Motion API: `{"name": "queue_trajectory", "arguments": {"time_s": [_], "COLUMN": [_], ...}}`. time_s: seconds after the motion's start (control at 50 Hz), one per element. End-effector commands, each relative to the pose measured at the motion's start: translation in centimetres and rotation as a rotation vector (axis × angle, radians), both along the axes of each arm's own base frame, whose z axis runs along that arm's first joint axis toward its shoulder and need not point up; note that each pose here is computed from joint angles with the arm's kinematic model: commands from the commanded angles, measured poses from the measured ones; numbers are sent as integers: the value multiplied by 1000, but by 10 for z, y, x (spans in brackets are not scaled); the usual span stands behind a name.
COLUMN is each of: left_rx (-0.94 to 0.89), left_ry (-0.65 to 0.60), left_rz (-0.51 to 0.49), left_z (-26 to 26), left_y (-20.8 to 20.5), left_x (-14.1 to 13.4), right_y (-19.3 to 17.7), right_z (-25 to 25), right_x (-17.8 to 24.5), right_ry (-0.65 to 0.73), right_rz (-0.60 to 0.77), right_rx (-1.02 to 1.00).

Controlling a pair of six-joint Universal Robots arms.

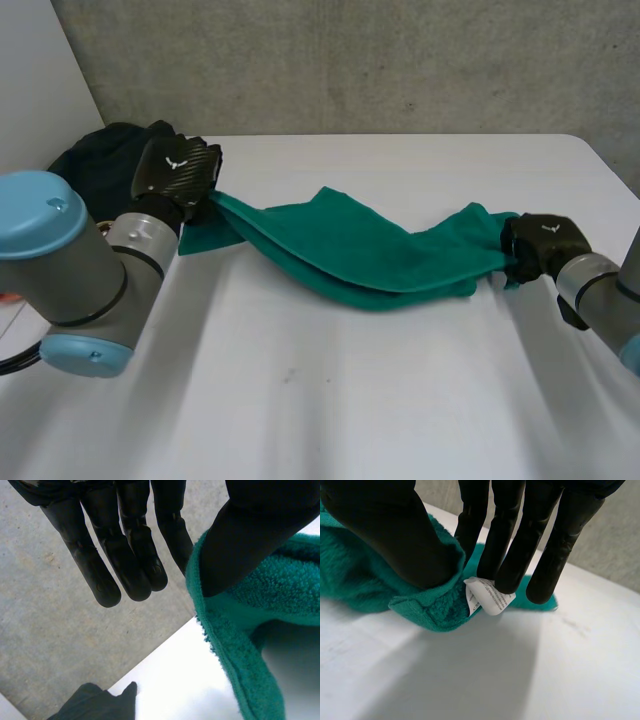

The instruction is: Fold the laundry.

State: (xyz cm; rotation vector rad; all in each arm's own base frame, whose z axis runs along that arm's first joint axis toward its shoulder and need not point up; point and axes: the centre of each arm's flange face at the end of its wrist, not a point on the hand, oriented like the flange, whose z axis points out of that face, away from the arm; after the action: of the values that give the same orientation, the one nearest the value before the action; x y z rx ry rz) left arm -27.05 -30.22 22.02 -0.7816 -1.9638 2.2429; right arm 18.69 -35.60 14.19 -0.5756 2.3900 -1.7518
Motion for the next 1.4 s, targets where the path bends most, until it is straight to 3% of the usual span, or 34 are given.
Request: {"name": "queue_trajectory", "arguments": {"time_s": [0.02, 0.16, 0.24, 0.32, 0.42, 0.52, 0.64, 0.76, 0.92, 1.06, 1.12, 1.22, 1.4], "left_rx": [23, -44, -47, -34, -7, 92, 58, -242, -734, -788, -746, -586, -296], "left_ry": [-17, 1, -21, -100, -225, -340, -346, -235, -3, 224, 247, 177, 33], "left_rz": [49, 56, 7, -26, -29, -50, -31, 23, 106, 115, 106, 110, 56], "left_z": [31, 92, 116, 118, 95, 42, 15, 52, 162, 200, 195, 143, 40], "left_y": [5, 26, 47, 60, 53, 19, -28, -79, -94, -84, -82, -81, -64], "left_x": [22, 39, 41, 43, 39, 26, 4, -23, -36, -27, -24, -14, -11], "right_y": [13, 56, 72, 90, 88, 69, 19, -28, -67, -57, -55, -60, -47], "right_z": [71, 152, 180, 197, 184, 147, 120, 140, 247, 307, 301, 265, 148], "right_x": [-3, -9, -11, -10, -8, 13, 26, 53, 68, 67, 71, 72, 71], "right_ry": [127, 487, 584, 589, 603, 615, 629, 560, 307, 190, 185, 212, 303], "right_rz": [47, 146, 164, 185, 215, 293, 221, 111, -89, -189, -172, -124, 27], "right_rx": [-120, -214, -214, -191, -124, -33, -57, -316, -899, -1210, -1185, -1056, -672]}}
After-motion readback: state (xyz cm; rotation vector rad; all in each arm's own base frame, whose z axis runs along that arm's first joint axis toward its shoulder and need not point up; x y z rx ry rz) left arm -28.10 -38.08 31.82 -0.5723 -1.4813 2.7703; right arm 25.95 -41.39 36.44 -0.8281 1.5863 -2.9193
